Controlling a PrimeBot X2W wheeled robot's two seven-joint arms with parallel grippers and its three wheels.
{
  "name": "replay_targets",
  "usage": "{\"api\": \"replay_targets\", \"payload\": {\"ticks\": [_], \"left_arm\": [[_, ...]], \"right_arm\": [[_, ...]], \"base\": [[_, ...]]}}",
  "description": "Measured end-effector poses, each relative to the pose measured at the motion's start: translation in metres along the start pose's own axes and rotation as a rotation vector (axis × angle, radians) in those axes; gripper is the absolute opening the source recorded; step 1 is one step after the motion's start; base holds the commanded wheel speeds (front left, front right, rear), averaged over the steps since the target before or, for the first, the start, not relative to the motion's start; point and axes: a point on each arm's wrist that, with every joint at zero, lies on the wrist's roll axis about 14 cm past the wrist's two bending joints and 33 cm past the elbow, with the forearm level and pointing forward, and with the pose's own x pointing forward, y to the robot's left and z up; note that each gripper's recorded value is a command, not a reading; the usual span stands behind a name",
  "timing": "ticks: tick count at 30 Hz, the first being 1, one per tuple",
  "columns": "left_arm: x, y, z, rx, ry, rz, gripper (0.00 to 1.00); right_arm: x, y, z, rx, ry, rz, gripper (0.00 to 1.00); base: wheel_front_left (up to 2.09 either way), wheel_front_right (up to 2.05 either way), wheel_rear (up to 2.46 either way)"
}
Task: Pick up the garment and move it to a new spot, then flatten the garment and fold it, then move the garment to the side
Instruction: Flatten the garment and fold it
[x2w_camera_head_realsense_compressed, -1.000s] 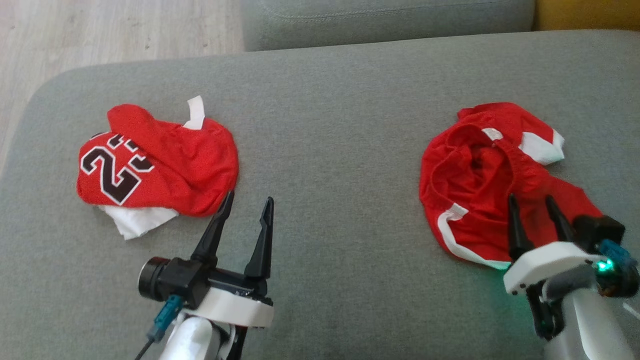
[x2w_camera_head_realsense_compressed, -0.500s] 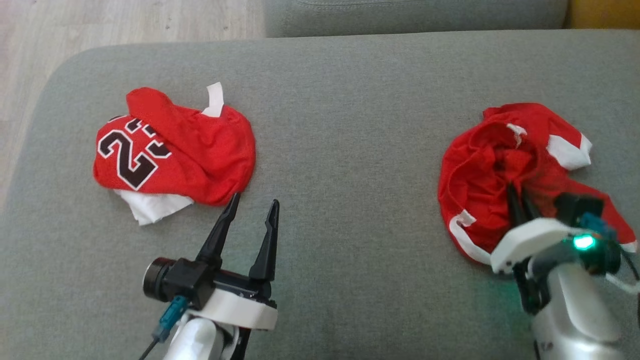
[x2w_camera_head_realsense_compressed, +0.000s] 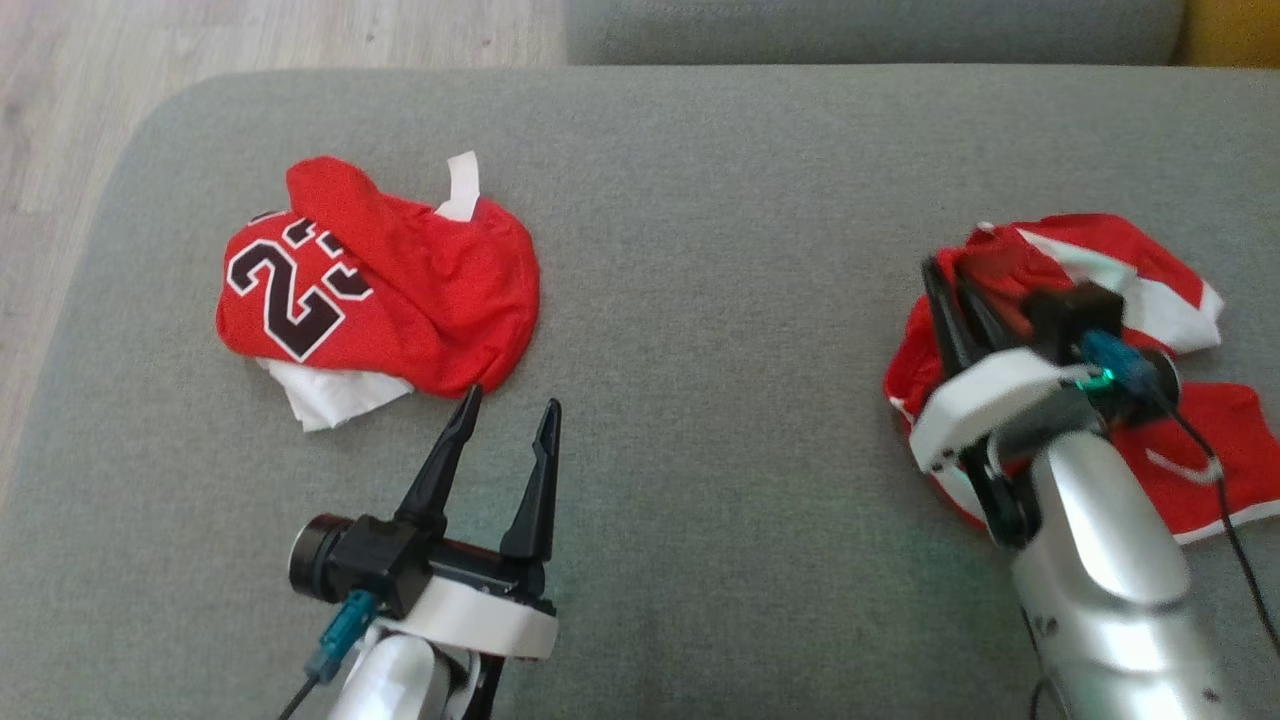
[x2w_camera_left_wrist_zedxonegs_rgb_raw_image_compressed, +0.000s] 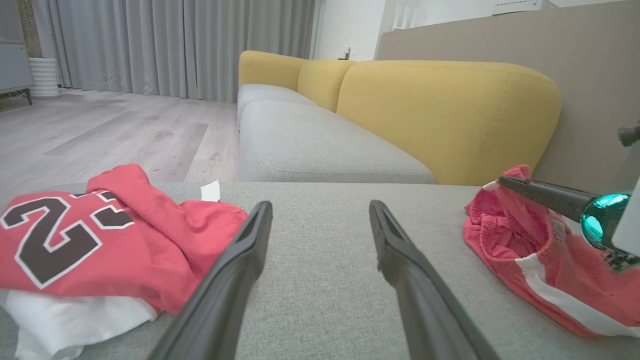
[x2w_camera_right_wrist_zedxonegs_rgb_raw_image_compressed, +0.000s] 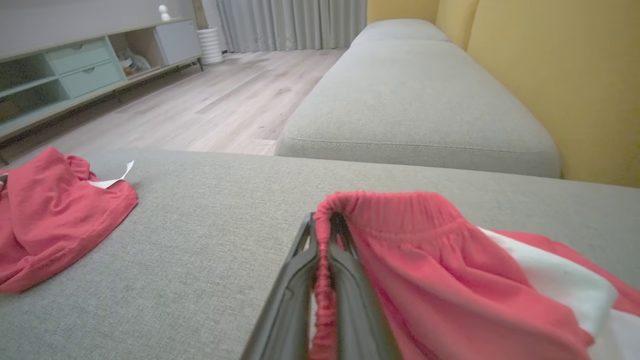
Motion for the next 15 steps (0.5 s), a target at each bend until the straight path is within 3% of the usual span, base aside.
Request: {"api": "replay_targets", "payload": {"ticks": [6, 7, 8, 11, 15], "left_arm": [[0.005, 0.007, -0.001, -0.001, 0.002, 0.013, 1.0], [0.006, 0.007, 0.0, 0.0, 0.002, 0.014, 1.0], [0.007, 0.008, 0.0, 0.002, 0.001, 0.015, 1.0], [0.006, 0.01, -0.002, -0.006, 0.008, 0.023, 1.0], [0.008, 0.01, -0.001, -0.005, 0.005, 0.026, 1.0]], "right_arm": [[0.028, 0.016, -0.006, -0.09, 0.074, 0.063, 0.0], [0.031, 0.017, -0.012, -0.103, 0.1, 0.069, 0.35], [0.033, 0.018, -0.018, -0.123, 0.124, 0.075, 1.0], [0.035, 0.022, -0.033, -0.151, 0.168, 0.092, 1.0], [0.032, 0.019, -0.03, -0.128, 0.122, 0.087, 1.0]], "base": [[0.0, 0.0, 0.0], [0.0, 0.0, 0.0], [0.0, 0.0, 0.0], [0.0, 0.0, 0.0], [0.0, 0.0, 0.0]]}}
